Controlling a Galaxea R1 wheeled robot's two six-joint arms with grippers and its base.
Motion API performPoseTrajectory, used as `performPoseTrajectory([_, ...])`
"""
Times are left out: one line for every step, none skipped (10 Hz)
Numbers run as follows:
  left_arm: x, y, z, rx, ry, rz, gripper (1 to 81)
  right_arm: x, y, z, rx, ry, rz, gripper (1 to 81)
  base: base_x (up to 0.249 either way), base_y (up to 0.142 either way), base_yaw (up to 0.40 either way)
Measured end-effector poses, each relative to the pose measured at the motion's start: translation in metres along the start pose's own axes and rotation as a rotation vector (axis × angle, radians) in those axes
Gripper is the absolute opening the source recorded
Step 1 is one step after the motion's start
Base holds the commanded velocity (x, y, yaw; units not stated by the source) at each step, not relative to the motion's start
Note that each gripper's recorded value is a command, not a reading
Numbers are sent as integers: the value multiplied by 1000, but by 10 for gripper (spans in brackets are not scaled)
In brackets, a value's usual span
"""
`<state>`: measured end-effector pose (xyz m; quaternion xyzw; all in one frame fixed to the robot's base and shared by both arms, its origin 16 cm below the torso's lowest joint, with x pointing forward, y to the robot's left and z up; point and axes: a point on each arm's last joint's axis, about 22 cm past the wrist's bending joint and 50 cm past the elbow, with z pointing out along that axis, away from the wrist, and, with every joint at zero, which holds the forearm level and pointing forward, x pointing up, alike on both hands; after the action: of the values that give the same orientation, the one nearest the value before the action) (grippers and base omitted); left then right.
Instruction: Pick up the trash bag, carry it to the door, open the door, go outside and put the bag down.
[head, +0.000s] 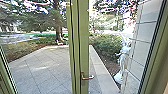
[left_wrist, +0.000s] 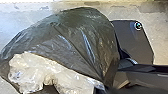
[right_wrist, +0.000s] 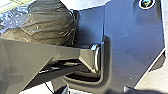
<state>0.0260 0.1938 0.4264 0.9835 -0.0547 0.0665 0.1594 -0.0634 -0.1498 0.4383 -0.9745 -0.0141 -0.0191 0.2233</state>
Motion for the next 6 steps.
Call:
performPoseTrajectory([0, 0, 0, 0, 1, 0, 10, -1, -1, 0, 1, -1, -1, 811, 0, 0, 249])
performPoseTrajectory([-1, 0, 0, 0, 0, 0, 10, -1, -1, 1, 1, 0, -1, 811, 0, 0, 248])
performPoseTrajectory([0, 0, 0, 0, 0, 0, 10, 0, -1, 1, 1, 0, -1, 811, 0, 0, 248])
performPoseTrajectory([0, 0, 0, 0, 2, 1, 10, -1, -1, 0, 0, 0, -1, 811, 0, 0, 248])
performPoseTrajectory([1, 0, 0, 0, 2, 1, 10, -1, -1, 0, 1, 0, -1, 811, 0, 0, 249])
performPoseTrajectory([0, 0, 0, 0, 1, 1, 10, -1, -1, 0, 0, 0, -1, 811, 0, 0, 249])
